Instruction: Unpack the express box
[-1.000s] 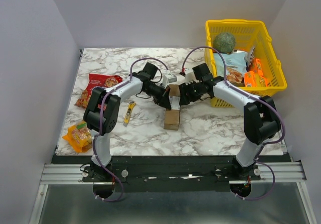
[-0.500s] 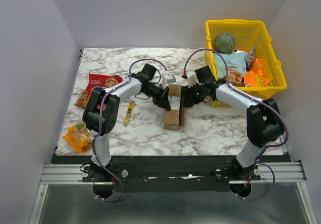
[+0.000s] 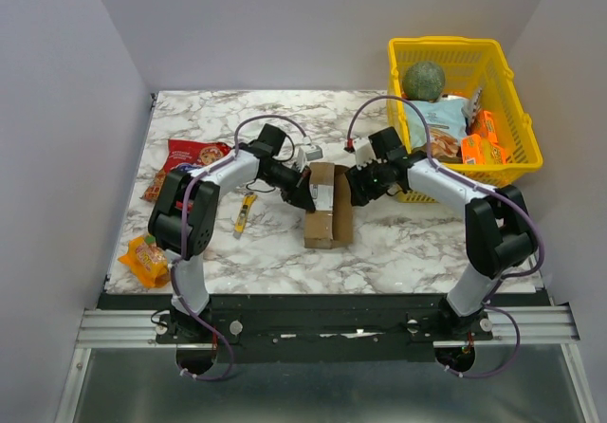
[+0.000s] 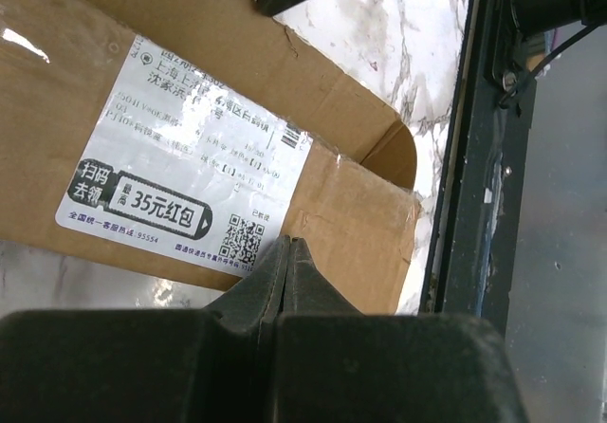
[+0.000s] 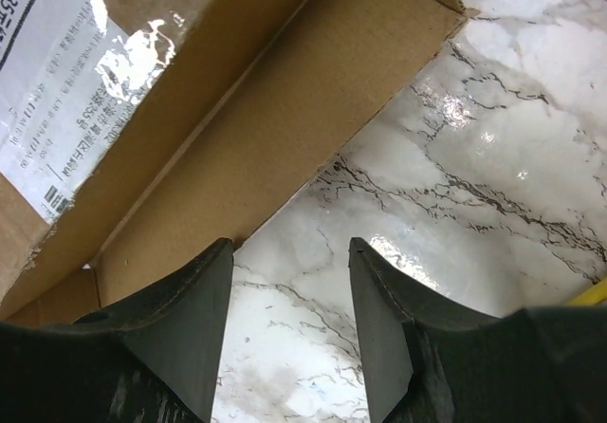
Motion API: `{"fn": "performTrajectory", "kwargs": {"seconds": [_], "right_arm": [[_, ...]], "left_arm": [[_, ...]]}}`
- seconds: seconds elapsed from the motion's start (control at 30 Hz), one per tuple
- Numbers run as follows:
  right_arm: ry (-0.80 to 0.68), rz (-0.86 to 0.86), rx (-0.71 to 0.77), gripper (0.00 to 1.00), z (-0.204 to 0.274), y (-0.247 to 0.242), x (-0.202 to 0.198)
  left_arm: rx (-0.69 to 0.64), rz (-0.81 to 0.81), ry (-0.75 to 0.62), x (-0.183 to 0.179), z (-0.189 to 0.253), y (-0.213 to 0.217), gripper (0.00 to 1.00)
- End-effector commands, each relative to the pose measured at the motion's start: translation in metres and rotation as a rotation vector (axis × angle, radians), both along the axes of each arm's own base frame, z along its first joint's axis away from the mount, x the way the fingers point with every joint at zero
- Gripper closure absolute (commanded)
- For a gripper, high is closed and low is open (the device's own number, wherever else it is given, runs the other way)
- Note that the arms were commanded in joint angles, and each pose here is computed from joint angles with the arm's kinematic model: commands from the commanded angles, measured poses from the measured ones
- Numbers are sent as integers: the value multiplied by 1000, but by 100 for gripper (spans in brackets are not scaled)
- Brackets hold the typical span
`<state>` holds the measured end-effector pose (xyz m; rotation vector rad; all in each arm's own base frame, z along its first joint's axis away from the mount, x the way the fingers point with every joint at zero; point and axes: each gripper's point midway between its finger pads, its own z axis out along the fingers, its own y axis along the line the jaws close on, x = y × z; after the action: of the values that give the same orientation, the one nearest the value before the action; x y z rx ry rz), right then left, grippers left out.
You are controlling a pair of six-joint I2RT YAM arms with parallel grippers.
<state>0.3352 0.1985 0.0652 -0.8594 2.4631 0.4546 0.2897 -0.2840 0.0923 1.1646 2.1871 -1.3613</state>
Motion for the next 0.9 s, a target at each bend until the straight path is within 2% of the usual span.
{"fn": "performTrajectory", "kwargs": {"seconds": [0.0,0.33,0.43,0.5,0.57,0.7,0.87], "right_arm": [[21,23,33,41,-1,7,7],[104,33,194,44,18,39,5],[86,-13,231,44,43,43,13],[130,-107,270,43,53,43,15],[148,-108,306,42,60,49,14],[163,-162,236,43,43,41,23],[202,-142,196,46,22,37,17]], "left_arm": [[160,40,84,-17,-49,41,100],[138,43,87,-19,-47,45,100],[135,42,83,-18,-45,45,100],[134,40,87,-19,-45,45,100],[133,36,96,-20,-46,45,100],[131,36,100,-20,-48,44,100],[130,36,97,-20,-45,44,100]]}}
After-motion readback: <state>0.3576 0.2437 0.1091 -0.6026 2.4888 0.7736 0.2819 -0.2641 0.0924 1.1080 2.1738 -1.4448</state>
